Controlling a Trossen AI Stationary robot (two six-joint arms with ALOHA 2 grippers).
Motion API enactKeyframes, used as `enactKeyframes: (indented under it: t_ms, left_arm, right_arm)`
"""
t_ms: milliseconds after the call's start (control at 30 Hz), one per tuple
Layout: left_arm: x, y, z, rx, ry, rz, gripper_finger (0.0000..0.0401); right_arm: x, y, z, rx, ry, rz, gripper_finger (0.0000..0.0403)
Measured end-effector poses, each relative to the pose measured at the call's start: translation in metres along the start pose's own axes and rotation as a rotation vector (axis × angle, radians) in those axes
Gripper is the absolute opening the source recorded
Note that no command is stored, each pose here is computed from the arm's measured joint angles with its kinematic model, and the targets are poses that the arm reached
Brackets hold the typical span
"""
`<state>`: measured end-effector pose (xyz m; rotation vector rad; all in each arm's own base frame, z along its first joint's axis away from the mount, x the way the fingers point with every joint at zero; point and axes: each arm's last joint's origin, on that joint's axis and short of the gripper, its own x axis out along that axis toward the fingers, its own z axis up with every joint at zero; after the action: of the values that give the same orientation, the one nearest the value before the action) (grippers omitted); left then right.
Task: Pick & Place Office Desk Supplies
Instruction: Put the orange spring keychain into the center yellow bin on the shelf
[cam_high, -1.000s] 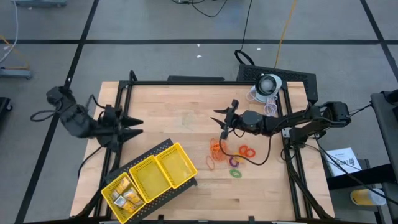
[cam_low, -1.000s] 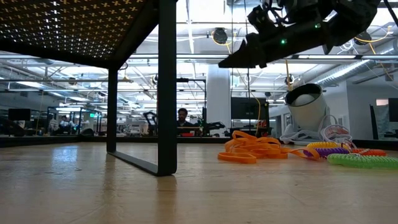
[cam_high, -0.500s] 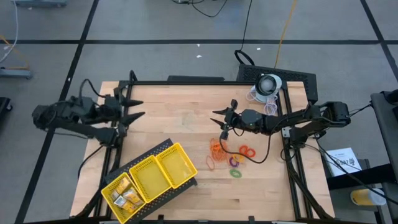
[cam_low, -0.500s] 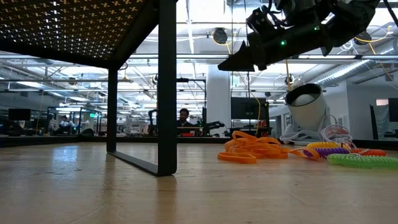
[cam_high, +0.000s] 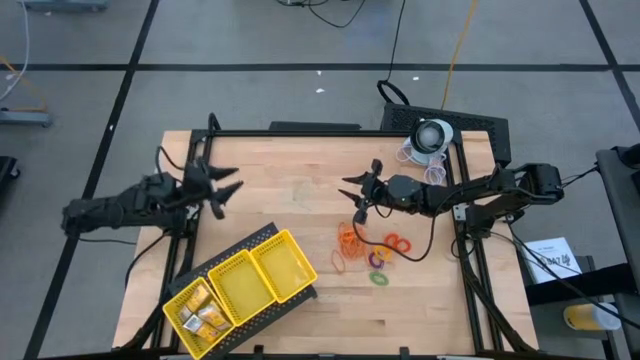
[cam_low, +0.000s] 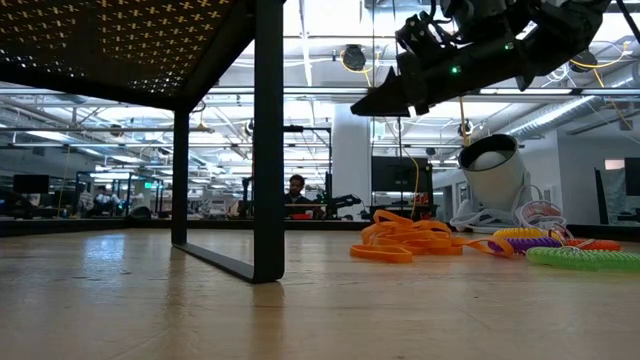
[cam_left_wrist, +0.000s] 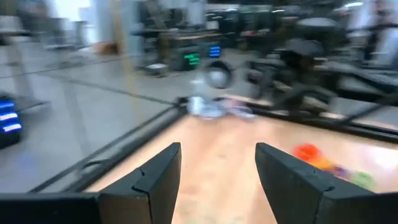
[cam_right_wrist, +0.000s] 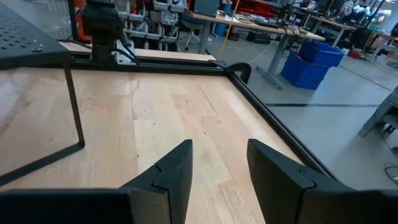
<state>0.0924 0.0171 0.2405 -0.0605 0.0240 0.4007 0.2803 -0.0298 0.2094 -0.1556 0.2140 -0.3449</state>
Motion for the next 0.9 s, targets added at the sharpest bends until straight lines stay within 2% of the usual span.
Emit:
enactKeyframes:
  t_ms: [100,333,500,567,733,900]
  left_arm:
    - [-0.003,-0.002,-0.010,-0.002,-0.018,-0.115,0.0209]
    - [-0.007,-0.001,-0.029,-0.037,-0.035,-0.171,0.0179]
    - [-0.008,-0.006,-0.042,-0.022,0.008,-0.388,0.0152]
    - [-0.007,-0.008,-0.047,-0.025,0.039,-0.431,0.0142]
    - [-0.004,-0.008,-0.060,-0.040,0.088,-0.419,0.0123]
    - [-0.001,-0.006,-0.070,-0.035,0.110,-0.358,0.0112]
  right_arm:
    - [0.000,0.000,-0.001,0.002,0.004,0.009,0.0142]
    - [0.002,-0.004,-0.001,0.101,-0.007,0.146,0.0142]
    - [0.001,-0.006,0.000,0.107,-0.009,0.142,0.0142]
    - [-0.002,-0.007,0.003,0.107,-0.015,0.144,0.0142]
    - [-0.017,-0.005,0.010,0.095,0.024,0.170,0.0142]
    - [-0.035,0.004,0.008,0.063,0.154,0.230,0.0142]
